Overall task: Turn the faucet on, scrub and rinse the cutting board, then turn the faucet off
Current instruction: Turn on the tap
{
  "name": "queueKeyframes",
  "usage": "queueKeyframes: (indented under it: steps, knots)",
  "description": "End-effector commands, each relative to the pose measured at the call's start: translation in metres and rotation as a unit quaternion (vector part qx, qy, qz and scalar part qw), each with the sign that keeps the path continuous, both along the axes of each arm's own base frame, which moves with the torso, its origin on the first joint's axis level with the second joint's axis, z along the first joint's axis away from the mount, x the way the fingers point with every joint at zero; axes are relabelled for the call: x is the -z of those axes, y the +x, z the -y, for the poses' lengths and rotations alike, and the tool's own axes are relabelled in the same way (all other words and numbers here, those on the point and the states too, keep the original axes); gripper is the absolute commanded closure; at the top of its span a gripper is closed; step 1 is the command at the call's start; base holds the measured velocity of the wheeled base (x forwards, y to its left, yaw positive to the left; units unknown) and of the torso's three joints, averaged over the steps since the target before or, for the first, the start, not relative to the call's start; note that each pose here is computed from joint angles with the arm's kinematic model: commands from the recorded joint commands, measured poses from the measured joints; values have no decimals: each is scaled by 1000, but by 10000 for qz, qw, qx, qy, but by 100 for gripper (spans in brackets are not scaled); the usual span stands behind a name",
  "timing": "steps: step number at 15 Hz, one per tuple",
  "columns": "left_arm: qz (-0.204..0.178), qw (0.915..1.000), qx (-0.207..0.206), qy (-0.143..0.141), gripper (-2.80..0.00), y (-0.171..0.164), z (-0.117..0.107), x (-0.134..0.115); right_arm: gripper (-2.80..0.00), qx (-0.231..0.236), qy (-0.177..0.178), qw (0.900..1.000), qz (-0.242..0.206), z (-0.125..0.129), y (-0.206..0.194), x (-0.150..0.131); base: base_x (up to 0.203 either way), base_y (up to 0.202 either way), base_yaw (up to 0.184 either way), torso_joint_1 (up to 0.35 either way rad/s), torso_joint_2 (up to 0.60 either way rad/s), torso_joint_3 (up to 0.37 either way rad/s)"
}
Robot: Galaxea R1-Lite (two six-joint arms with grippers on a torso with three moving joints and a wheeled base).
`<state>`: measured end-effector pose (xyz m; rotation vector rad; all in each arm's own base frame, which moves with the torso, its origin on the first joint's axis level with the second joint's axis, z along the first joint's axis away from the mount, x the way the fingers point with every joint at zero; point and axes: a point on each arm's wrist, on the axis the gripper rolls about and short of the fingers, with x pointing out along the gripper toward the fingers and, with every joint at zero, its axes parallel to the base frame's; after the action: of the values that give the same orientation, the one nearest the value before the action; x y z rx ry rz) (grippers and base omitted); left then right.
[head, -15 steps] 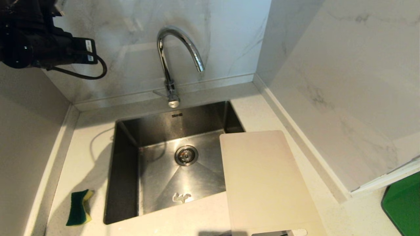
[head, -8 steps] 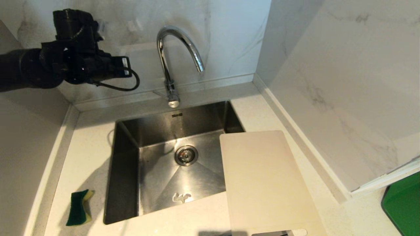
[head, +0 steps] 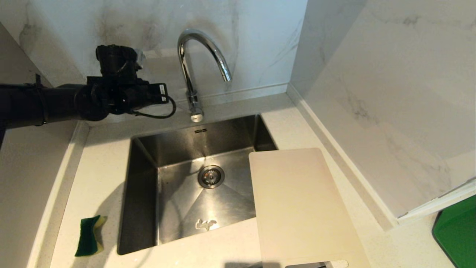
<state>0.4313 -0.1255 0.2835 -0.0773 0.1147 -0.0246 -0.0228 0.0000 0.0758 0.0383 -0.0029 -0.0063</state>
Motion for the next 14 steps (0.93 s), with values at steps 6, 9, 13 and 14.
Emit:
queueKeyframes:
  steps: [6, 9, 13, 14]
  knots:
    - [-12, 9997, 252, 0, 0, 6, 19, 14, 0, -1, 0, 10000, 1, 0, 0, 0, 0, 0, 0, 0, 0, 0]
    - [-5, 9997, 260, -3, -280, 7, 19, 15, 0, -1, 0, 10000, -6, 0, 0, 0, 0, 0, 0, 0, 0, 0]
    - [-27, 9995, 330, 14, -280, 4, 27, 16, 0, 3, 0, 10000, -1, 0, 0, 0, 0, 0, 0, 0, 0, 0]
    - [-9, 9994, 344, -1, -280, 4, 27, 15, 0, -1, 0, 10000, -6, 0, 0, 0, 0, 0, 0, 0, 0, 0]
